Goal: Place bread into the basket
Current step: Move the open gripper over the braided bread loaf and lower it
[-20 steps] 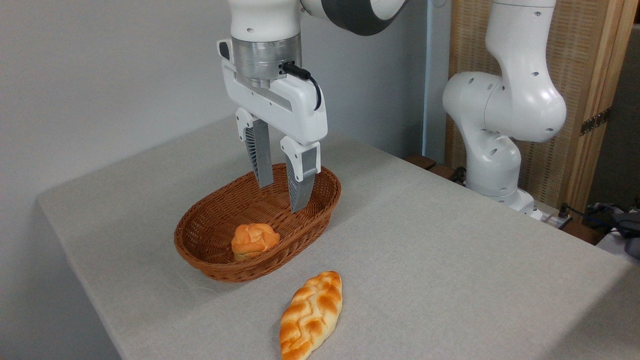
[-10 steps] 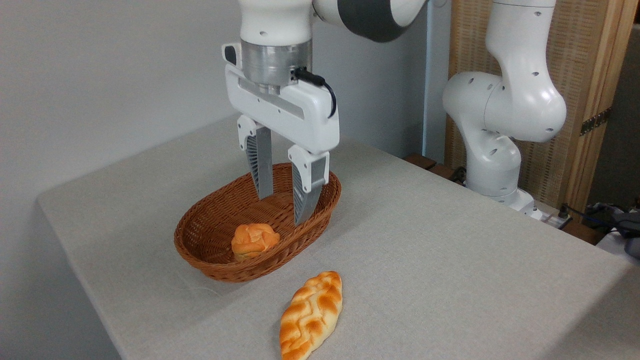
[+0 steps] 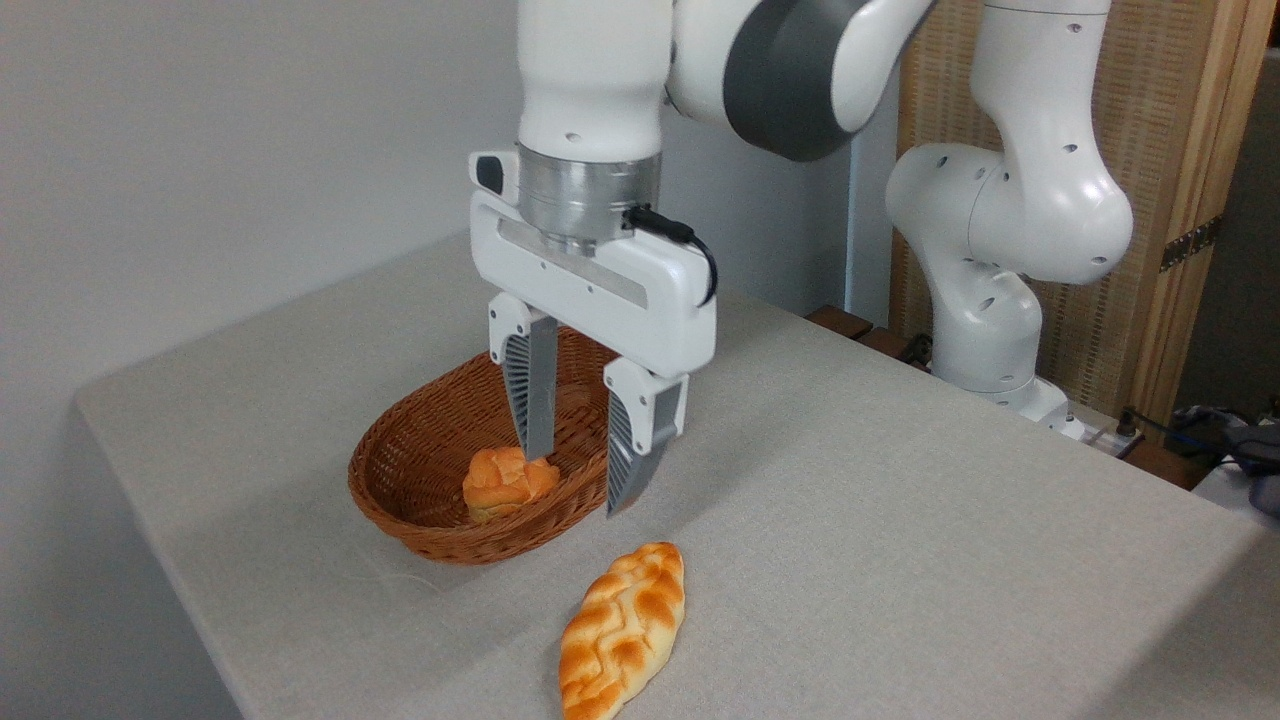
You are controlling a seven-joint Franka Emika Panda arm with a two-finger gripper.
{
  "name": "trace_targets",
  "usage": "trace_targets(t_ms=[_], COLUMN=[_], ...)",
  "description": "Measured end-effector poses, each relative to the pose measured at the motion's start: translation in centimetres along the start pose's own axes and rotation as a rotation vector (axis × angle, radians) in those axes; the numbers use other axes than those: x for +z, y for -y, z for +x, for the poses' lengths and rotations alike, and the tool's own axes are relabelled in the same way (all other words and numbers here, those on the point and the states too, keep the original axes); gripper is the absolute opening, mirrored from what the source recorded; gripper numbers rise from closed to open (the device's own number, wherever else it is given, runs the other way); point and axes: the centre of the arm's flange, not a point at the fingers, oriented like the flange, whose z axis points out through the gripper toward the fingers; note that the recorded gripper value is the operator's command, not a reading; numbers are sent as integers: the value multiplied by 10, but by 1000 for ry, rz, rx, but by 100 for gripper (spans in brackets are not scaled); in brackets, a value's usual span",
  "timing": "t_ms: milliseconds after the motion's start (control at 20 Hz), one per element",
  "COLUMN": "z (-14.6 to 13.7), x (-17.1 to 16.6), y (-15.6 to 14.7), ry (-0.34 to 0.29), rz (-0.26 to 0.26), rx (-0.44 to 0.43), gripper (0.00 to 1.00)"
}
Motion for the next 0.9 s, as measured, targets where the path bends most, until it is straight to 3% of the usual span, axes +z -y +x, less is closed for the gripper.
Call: trace_targets(t_ms=[450, 900], z=[-16, -30], x=[21, 48], y=[13, 29], ry=[-37, 17], rz=[43, 58], rx=[-32, -20], gripper=[100, 100])
